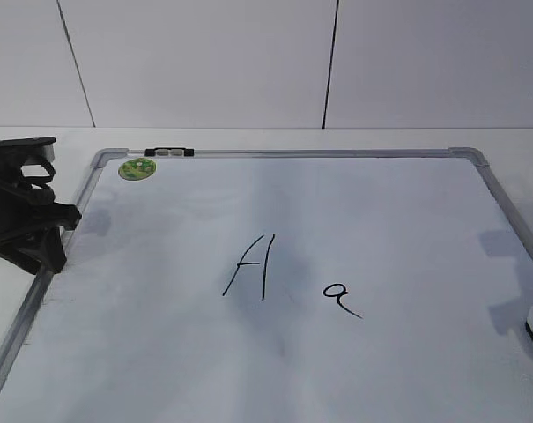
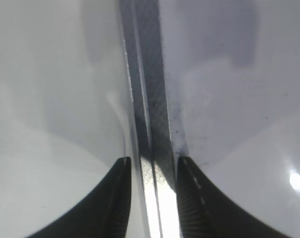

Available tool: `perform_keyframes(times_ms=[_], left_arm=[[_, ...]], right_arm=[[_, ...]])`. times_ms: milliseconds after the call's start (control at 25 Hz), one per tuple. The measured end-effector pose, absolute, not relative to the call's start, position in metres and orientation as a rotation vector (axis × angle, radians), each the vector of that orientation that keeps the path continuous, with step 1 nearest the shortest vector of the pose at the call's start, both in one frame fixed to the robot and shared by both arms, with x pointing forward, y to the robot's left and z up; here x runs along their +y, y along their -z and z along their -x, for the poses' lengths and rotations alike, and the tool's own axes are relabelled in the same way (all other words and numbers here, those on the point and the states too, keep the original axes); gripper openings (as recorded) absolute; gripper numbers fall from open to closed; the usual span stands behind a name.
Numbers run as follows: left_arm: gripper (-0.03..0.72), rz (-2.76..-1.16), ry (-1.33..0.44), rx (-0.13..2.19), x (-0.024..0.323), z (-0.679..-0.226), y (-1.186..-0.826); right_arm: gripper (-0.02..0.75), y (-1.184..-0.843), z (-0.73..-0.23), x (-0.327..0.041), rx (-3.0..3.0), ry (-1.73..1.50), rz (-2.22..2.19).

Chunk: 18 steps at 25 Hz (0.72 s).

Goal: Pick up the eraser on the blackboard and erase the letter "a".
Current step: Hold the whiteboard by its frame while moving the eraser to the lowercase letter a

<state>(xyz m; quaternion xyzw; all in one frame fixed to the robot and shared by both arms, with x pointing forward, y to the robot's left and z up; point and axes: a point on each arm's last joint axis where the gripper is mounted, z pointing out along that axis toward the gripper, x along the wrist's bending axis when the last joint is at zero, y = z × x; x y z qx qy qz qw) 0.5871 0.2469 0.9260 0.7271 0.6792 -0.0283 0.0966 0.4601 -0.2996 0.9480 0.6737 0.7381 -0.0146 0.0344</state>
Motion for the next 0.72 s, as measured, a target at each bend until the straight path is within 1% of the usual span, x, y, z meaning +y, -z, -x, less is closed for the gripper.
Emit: perform_keyframes(times_ms=[440,720], left_arm=[[0.236,-2.153,0.084,2.012,0.247,-0.587,-0.926],[0.236,-2.153,0.084,2.012,0.247,-0.587,-0.926]], right_arm=[[0.556,-0.951,-0.46,-0.3,2.257,0.075,-2.114],[0.555,-0.968,-0.474,-0.299,2.234,0.045,-2.113]])
